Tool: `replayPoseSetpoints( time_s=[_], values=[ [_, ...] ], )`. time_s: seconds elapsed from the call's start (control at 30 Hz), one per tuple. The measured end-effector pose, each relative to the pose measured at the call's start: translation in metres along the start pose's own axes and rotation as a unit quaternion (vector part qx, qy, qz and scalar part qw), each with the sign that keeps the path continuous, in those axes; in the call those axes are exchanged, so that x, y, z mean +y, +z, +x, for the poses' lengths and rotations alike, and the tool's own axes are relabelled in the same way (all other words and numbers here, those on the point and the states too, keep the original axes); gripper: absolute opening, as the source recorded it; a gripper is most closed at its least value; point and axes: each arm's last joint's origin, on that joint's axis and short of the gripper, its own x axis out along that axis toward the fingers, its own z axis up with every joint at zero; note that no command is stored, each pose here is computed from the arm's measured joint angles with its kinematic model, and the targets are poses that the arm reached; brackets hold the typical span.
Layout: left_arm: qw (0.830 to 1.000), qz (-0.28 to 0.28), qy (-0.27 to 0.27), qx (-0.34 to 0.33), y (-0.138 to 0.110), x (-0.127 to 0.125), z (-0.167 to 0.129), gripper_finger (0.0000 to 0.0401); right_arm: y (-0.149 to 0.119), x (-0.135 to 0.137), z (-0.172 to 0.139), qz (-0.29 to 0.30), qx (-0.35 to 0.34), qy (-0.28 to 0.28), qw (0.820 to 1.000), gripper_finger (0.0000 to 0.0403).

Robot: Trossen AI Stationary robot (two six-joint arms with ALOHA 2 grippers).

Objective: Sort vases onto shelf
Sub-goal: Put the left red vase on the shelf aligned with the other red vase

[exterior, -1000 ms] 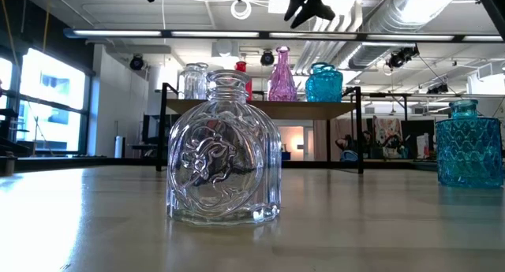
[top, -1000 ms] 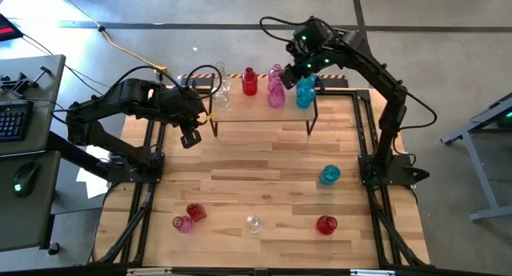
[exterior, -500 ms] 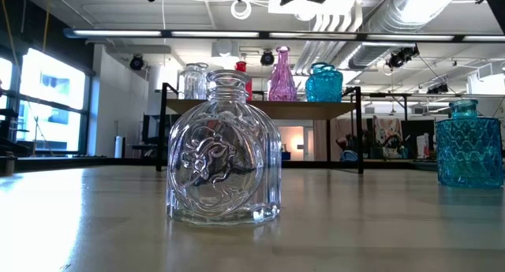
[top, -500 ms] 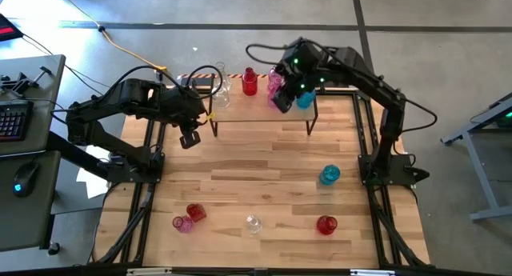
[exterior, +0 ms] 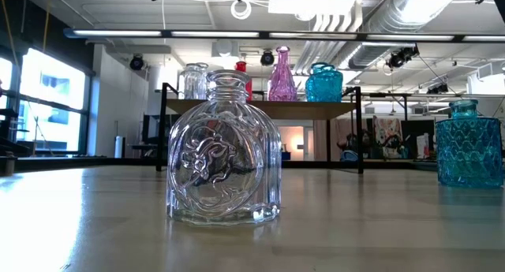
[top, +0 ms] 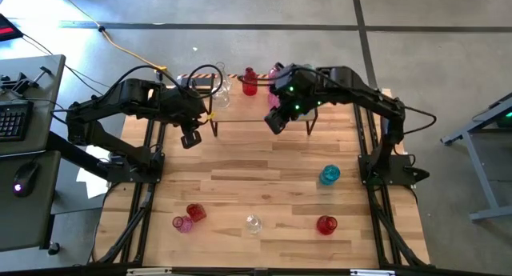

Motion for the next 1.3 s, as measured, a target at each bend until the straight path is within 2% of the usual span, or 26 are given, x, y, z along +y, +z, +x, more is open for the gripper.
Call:
replayPoseSetpoints(
  time_s=[0.23,0.4,0.53,0.63,0.8,0.9,1.17,1.3],
  values=[
    [1.0,0.0,0.0,-0.001,0.0,0.0,0.0,0.0091,-0.014,0.019,0.0,0.01,-0.007,-0.01,1.0,0.0115],
    [1.0,-0.01,-0.005,-0.026,0.005,-0.001,0.0,0.0091,-0.02,0.027,0.0,0.023,-0.016,-0.019,0.999,0.0115],
    [0.998,-0.062,-0.01,-0.023,0.005,-0.001,0.0,0.0091,-0.025,0.032,0.0,0.03,-0.021,-0.024,0.999,0.0115],
    [0.997,-0.063,-0.042,-0.011,0.004,-0.003,0.0,0.0091,-0.028,0.036,0.0,0.035,-0.02,-0.021,0.999,0.0115],
    [0.987,-0.057,-0.145,0.026,0.0,-0.009,-0.001,0.0091,-0.033,0.042,-0.001,0.027,-0.015,-0.015,0.999,0.0115],
    [0.981,-0.045,-0.183,0.039,-0.002,-0.016,-0.004,0.0091,-0.035,0.044,-0.001,0.023,-0.02,-0.019,0.999,0.0115],
    [0.974,-0.002,-0.211,0.087,-0.017,-0.039,-0.012,0.0091,-0.041,0.05,-0.002,0.012,-0.028,-0.026,0.999,0.0115],
    [0.974,0.025,-0.207,0.09,-0.024,-0.052,-0.018,0.0091,-0.044,0.054,-0.002,0.017,-0.036,-0.032,0.999,0.0115]
  ],
)
